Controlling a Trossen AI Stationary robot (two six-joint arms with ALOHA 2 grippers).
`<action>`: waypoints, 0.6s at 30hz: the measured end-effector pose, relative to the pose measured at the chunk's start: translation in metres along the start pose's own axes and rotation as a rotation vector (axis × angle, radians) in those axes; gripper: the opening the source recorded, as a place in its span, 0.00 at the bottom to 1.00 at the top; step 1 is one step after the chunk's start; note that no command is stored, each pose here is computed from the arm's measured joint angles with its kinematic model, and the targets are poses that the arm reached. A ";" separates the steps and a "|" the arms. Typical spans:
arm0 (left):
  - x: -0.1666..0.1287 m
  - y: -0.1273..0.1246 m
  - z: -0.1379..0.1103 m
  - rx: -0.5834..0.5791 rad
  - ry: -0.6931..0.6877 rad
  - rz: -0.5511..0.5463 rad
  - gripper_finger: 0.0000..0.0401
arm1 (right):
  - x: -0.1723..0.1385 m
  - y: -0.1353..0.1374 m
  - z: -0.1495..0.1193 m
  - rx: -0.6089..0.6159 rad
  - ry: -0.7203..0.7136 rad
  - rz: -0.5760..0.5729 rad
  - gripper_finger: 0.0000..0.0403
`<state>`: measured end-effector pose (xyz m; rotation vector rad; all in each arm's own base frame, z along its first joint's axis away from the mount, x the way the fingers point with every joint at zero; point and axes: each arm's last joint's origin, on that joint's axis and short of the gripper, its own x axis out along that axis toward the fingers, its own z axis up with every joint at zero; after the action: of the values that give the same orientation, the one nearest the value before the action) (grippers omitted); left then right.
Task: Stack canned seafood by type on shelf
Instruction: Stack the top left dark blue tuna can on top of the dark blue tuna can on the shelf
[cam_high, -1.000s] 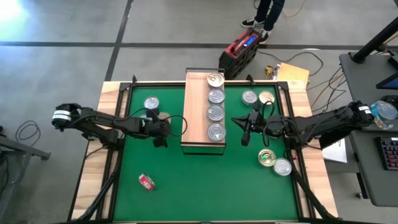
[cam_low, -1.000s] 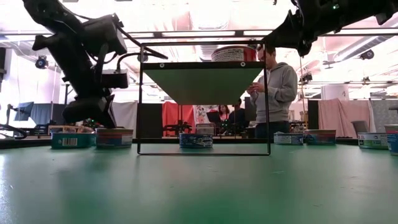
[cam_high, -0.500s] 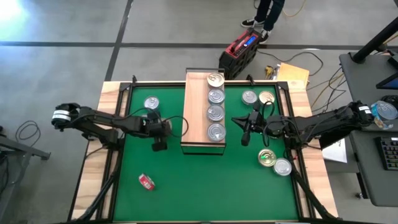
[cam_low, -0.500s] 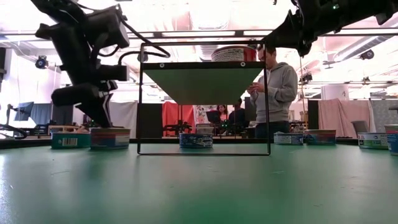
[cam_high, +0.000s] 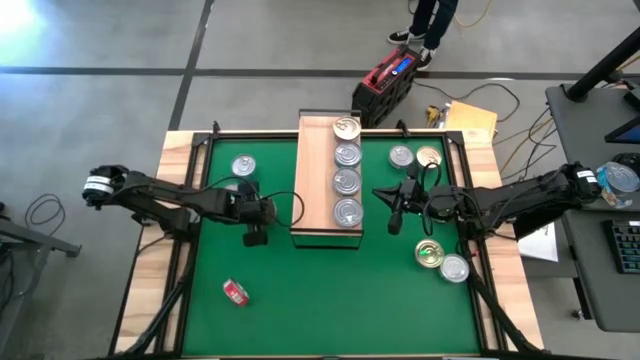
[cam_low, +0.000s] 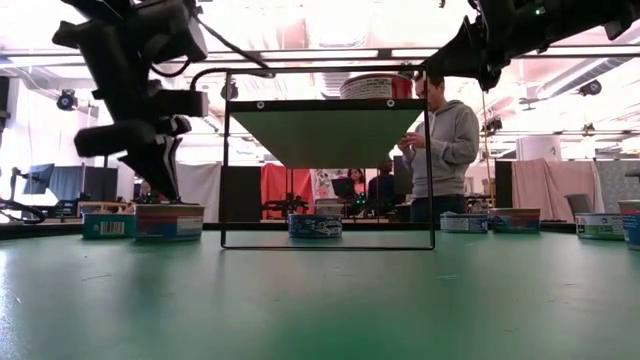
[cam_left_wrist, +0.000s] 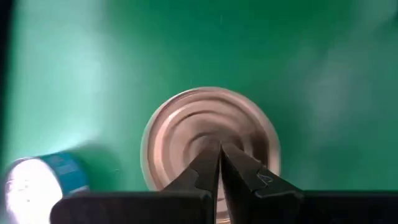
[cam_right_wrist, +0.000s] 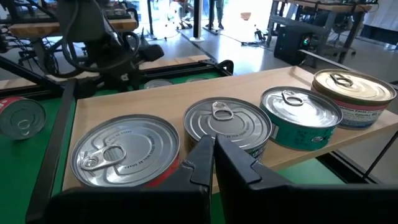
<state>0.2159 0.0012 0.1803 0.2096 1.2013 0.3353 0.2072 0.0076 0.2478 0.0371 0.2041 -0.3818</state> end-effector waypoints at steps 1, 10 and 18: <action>0.000 0.001 0.000 0.014 0.002 0.026 0.00 | 0.000 0.000 0.000 0.000 0.000 0.000 0.02; 0.002 0.001 -0.004 0.025 0.012 0.065 0.00 | 0.000 0.000 0.000 0.000 0.000 0.000 0.02; 0.008 -0.003 -0.009 -0.059 0.014 0.008 0.00 | 0.000 0.000 0.000 0.000 0.000 0.000 0.02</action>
<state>0.2102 0.0013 0.1694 0.1611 1.2030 0.3794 0.2072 0.0076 0.2479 0.0372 0.2037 -0.3818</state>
